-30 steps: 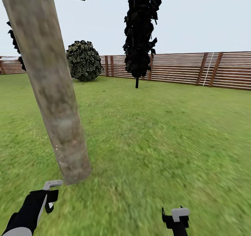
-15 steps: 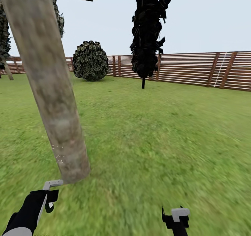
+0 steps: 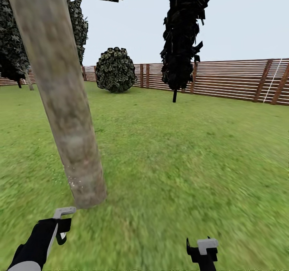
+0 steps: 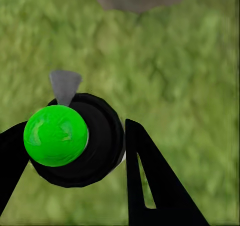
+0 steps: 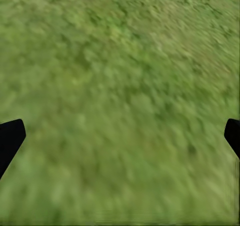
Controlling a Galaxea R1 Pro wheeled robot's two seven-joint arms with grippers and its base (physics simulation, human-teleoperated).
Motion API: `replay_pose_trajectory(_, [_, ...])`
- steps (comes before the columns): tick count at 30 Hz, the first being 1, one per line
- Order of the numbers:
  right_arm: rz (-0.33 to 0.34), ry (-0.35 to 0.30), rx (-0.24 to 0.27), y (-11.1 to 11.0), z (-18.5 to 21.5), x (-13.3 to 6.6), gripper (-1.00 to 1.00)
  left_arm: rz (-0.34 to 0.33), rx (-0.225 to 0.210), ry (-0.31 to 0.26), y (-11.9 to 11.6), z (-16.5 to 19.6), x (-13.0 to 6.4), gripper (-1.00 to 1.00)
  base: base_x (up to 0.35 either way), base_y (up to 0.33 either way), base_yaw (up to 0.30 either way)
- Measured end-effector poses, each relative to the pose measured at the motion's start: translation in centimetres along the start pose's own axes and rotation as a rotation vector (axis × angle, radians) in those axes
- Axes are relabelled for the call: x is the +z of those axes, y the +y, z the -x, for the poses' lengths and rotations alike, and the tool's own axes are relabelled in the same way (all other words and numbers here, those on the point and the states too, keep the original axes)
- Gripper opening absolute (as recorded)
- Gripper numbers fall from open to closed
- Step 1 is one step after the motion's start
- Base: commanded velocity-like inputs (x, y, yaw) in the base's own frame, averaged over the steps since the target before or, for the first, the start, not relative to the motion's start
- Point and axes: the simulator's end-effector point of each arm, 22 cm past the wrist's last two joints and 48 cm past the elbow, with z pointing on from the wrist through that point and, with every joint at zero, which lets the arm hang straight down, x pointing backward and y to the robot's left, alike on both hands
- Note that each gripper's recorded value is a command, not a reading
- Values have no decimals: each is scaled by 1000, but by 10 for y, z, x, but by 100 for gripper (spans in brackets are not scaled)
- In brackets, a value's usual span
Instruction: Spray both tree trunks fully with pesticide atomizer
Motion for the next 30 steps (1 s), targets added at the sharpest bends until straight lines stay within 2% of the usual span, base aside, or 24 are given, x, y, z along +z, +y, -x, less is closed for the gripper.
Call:
replay_pose_trajectory(3, [-1, 1, -1, -1, 0, 0, 100, -18, 13, -6, -11, 4, -1, -100, -12, -7, 1])
replay_pose_trajectory(4, [-1, 1, -1, -1, 0, 0, 100, -57, 67, -18, -42, 14, -4, -100, 0, 0, 0])
replay_pose_trajectory(5, [-1, 1, -1, -1, 0, 0, 100, -64, 85, -18, -51, 15, -5, -100, 0, 0, 0])
replay_pose_trajectory(6, [-1, 1, -1, -1, 0, 0, 100, -56, 99, -23, -51, 18, -6, -100, 0, 0, 0])
replay_pose_trajectory(8, [-1, 1, -1, -1, 0, 0, 100, -24, 107, -33, -31, 24, -6, -100, 0, 0, 0])
replay_pose_trajectory(9, [-1, 1, -1, -1, 0, 0, 100, 13, 104, -38, -1, 29, -6, -100, 0, 0, 0])
replay_pose_trajectory(10, [-1, 1, -1, -1, 0, 0, 100, 32, 106, -41, 13, 32, -6, -100, 0, 0, 0])
replay_pose_trajectory(11, [-1, 1, -1, -1, 0, 0, 100, 32, 93, -43, 19, 33, -7, -100, 0, 0, 0])
replay_pose_trajectory(13, [-2, 1, -2, -2, -1, 0, 100, 18, 81, -47, 14, 34, -7, -100, 0, 0, 0])
replay_pose_trajectory(15, [-2, 2, -1, -1, -1, 0, 100, -49, 70, -50, -31, 33, -8, -100, 0, 0, 0])
replay_pose_trajectory(16, [-3, 1, -1, -2, 0, 0, 100, -85, 71, -75, -60, 45, -14, -100, 0, 0, 0])
replay_pose_trajectory(17, [-3, 1, -2, -2, -1, 0, 100, -101, 70, -92, -74, 54, -19, -100, 0, 0, 0])
replay_pose_trajectory(19, [-3, 1, -1, -2, -1, 0, 100, -108, 68, -144, -83, 79, -30, -100, -81, 17, 0])
replay_pose_trajectory(20, [-3, 2, -1, -2, -1, 0, 100, -94, 66, -171, -76, 91, -35, -100, -259, 71, 0])
replay_pose_trajectory(22, [-3, 2, -2, -2, -1, 0, 100, -38, 67, -234, -41, 118, -47, -100, -260, 54, 0])
replay_pose_trajectory(23, [-4, 3, -2, -3, -1, 0, 100, -35, 62, -243, -36, 122, -49, -100, -48, 9, 0])
replay_pose_trajectory(25, [-5, 3, -2, -3, -1, 0, 100, -38, 56, -226, -39, 128, -58, -100, -21, 4, 0])
replay_pose_trajectory(27, [-5, 3, -3, -3, -1, 0, 100, -35, 70, -281, -44, 159, -86, -100, -4, 1, 0])
replay_pose_trajectory(30, [-4, 3, -3, -3, -1, 0, 100, 18, 50, -283, -12, 188, -105, -100, 0, 0, 0])
